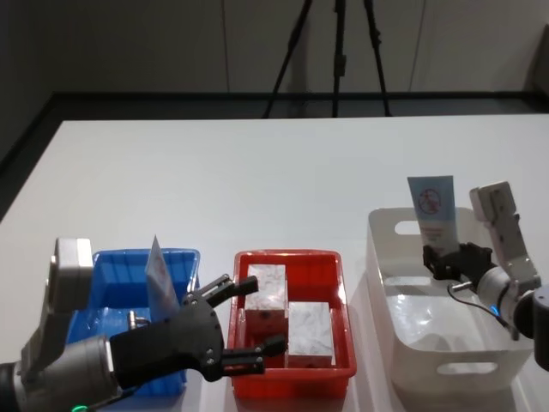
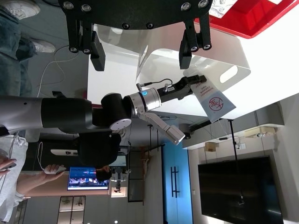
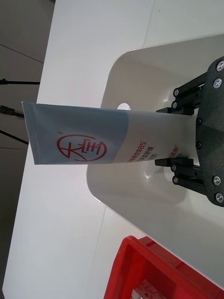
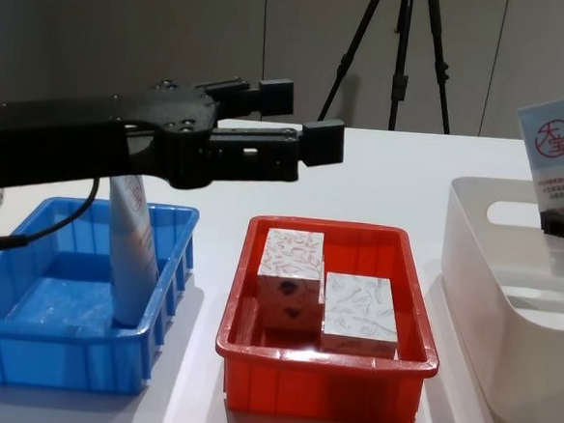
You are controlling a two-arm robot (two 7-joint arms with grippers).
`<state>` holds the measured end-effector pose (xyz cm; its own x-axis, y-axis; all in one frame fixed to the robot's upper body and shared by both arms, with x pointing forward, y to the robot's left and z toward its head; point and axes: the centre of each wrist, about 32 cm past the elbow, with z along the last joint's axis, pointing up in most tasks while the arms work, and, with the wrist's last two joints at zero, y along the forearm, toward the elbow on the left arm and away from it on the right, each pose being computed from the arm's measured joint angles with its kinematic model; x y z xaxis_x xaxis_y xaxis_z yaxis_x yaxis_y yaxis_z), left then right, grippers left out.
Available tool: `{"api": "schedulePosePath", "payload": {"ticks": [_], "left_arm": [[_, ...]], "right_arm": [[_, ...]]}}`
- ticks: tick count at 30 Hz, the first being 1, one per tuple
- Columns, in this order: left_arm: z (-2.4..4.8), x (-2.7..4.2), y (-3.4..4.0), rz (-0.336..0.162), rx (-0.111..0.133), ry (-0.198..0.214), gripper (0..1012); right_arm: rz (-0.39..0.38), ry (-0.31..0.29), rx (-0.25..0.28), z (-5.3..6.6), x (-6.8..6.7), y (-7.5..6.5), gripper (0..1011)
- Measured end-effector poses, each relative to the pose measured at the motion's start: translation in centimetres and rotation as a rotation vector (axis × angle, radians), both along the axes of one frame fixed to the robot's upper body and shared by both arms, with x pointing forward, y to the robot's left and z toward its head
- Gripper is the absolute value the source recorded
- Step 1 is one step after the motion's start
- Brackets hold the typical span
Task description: Bimanual collaborative sorting of washing and personal care products
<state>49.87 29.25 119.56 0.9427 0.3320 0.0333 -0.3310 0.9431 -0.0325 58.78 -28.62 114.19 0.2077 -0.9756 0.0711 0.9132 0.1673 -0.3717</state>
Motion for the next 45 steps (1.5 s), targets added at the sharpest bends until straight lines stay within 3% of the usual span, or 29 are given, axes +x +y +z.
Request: {"api": "schedulePosePath", "payload": {"ticks": [19, 45], "left_arm": [[0.0, 0.0, 0.0, 0.0, 0.0, 0.0, 1001], [0.0, 0.0, 0.0, 0.0, 0.0, 0.0, 1001]], "right_arm": [[-0.053, 0.047, 0.023, 0.14, 0.22, 0.74, 484], [-0.069, 0.102, 0.034, -0.68, 0.43, 0.87, 484]]}}
